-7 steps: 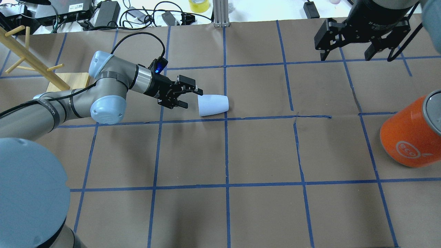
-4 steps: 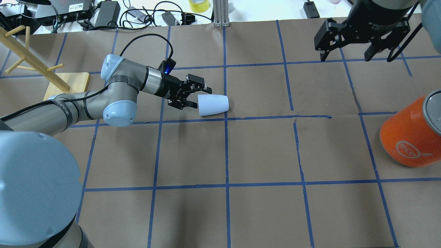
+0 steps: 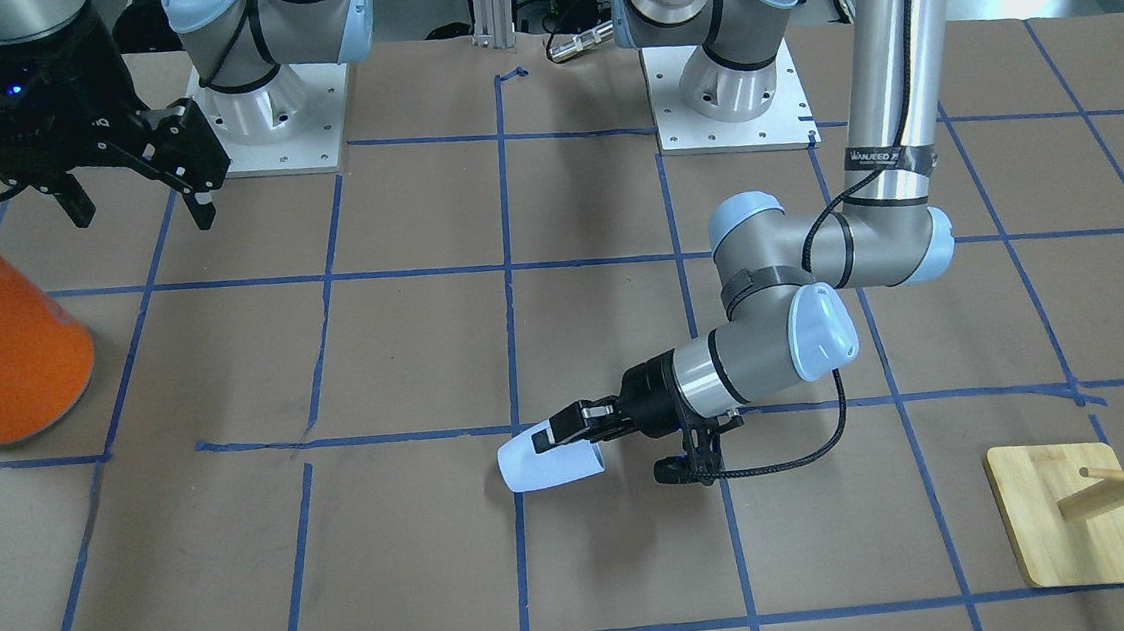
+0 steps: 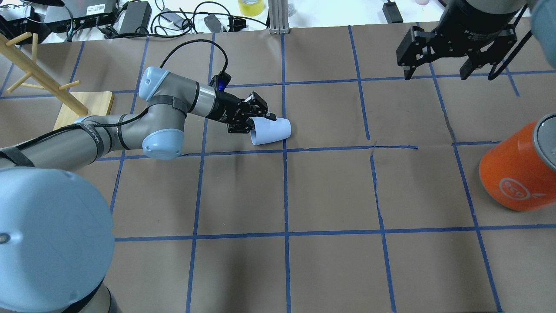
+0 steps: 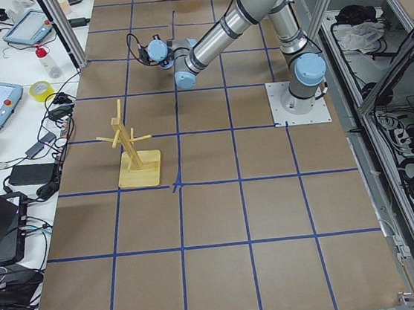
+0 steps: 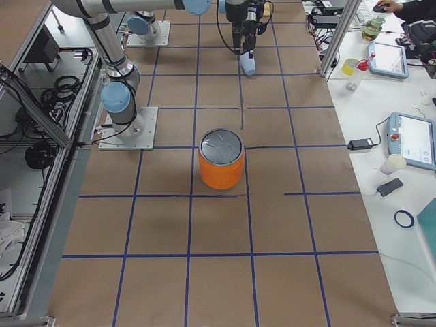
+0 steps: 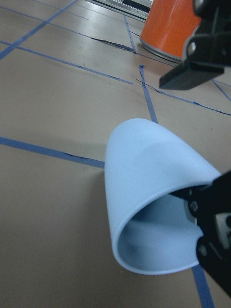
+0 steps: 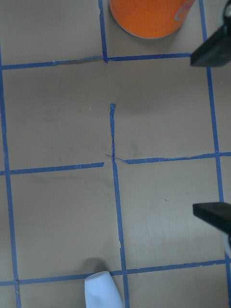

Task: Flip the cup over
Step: 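Lift the cup with the left gripper and turn it upright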

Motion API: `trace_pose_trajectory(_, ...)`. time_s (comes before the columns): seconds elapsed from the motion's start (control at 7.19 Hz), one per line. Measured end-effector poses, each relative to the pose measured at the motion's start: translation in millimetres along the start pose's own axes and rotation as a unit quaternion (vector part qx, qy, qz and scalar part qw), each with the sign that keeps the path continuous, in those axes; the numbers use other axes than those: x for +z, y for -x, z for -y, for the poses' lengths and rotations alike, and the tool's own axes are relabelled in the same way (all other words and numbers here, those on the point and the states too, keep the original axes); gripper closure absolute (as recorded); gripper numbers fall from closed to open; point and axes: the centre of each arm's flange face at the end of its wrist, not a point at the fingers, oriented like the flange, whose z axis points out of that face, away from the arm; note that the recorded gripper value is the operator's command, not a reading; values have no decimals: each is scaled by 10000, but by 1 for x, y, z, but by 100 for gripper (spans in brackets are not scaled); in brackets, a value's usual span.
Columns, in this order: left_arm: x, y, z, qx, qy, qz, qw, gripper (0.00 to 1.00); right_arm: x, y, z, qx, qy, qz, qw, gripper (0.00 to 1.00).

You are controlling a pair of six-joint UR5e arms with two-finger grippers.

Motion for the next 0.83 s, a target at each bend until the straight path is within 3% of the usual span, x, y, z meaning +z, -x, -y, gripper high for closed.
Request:
trace_pose_trajectory(0.56, -33, -49, 7, -426, -380, -143, 9983, 100, 3, 0, -3, -1, 35, -1, 10000, 0)
trace_pose_trajectory(0.83, -58, -70, 14, -398, -810, 188, 9957, 100, 3, 0, -4, -1, 31, -1, 10000, 0)
